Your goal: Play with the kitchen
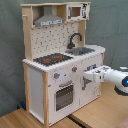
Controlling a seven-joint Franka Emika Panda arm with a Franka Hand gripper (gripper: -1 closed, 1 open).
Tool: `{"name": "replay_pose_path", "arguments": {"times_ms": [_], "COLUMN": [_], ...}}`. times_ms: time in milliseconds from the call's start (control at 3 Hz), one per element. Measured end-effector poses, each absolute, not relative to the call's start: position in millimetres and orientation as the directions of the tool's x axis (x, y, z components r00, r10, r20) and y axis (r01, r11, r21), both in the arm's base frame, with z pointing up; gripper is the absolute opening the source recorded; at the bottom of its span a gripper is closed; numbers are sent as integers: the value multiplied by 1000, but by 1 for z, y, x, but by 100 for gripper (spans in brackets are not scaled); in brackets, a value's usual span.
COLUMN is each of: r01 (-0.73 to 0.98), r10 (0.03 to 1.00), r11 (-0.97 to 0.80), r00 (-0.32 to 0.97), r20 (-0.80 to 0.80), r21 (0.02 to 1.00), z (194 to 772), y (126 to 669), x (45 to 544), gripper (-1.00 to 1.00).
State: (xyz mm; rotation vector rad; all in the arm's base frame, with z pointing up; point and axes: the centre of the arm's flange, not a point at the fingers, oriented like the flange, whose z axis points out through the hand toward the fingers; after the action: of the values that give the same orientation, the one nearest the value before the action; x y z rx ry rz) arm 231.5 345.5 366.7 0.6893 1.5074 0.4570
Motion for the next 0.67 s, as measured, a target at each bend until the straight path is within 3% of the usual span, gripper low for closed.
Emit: {"name": "replay_pose_path", "arguments": {"times_ms": [667], "r01": [112], "r10": [665], "r11": [741], "r00": [16], "r20": [-747], "r21": [662], "z": [365], "y": [333], "x": [264], "gripper": [100]}}
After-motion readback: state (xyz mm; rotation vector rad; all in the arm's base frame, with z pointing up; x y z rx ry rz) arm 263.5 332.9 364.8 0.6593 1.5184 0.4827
